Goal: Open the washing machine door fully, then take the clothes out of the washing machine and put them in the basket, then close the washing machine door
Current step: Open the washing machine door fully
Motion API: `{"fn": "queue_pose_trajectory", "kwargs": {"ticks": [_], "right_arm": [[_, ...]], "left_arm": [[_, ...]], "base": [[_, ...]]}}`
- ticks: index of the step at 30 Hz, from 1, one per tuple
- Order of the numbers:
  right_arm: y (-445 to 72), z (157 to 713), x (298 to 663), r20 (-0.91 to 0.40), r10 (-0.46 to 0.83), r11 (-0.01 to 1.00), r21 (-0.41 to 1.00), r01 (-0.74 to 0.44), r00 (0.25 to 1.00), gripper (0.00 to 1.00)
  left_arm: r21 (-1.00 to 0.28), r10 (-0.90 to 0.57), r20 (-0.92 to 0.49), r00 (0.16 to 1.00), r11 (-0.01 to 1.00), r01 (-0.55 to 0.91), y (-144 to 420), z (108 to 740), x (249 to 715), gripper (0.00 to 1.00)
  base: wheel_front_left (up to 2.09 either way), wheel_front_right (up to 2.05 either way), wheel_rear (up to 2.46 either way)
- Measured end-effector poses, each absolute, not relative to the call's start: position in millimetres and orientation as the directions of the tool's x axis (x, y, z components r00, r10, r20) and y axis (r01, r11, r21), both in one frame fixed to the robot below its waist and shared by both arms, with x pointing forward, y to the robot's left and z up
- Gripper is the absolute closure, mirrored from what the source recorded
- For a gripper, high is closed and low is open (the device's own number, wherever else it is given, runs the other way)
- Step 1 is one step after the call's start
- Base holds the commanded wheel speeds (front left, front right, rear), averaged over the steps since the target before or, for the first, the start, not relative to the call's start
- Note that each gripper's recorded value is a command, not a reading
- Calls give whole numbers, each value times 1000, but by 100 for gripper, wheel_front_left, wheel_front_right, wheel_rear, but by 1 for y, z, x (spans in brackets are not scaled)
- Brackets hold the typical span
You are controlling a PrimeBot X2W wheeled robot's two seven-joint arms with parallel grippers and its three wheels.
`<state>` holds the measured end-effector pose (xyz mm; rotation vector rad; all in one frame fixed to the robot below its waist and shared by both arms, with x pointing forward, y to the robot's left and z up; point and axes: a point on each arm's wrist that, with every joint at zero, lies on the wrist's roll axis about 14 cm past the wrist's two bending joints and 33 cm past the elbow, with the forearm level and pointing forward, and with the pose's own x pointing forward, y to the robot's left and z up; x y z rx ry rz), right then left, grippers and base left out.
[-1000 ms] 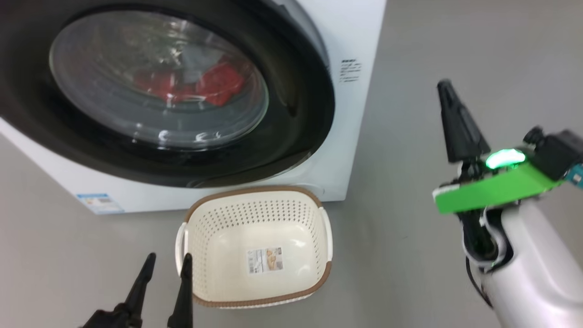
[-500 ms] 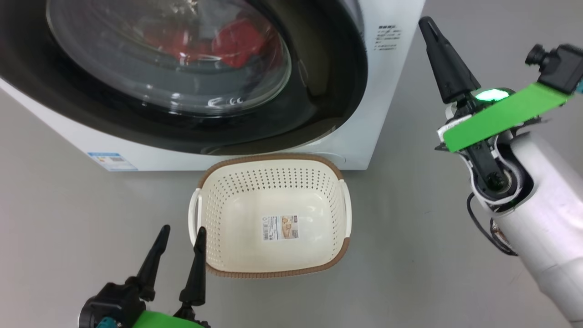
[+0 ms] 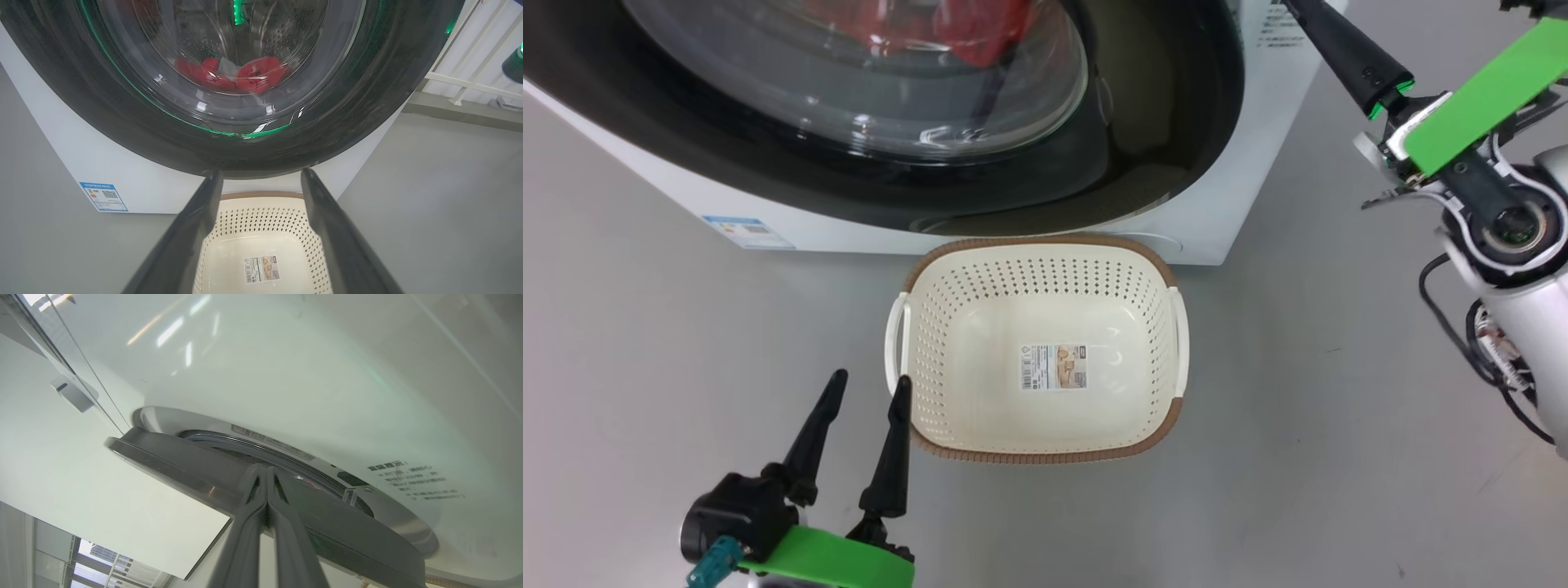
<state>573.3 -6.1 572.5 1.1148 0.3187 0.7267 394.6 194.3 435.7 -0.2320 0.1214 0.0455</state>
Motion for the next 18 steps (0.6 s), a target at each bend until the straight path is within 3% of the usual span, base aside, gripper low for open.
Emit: {"fn": "queue_pose_trajectory", "kwargs": {"ticks": [7, 18], "right_arm": [[2, 548, 584, 26, 760, 194, 945, -265, 650, 100], [21, 540, 589, 10, 828, 118, 974, -192, 560, 100]], "left_arm": [[-231, 45, -152, 987, 970, -80, 198, 427, 393, 0], [-236, 49, -159, 986, 968, -86, 200, 424, 397, 0]], "base": [[0, 0, 0], [0, 0, 0]]}}
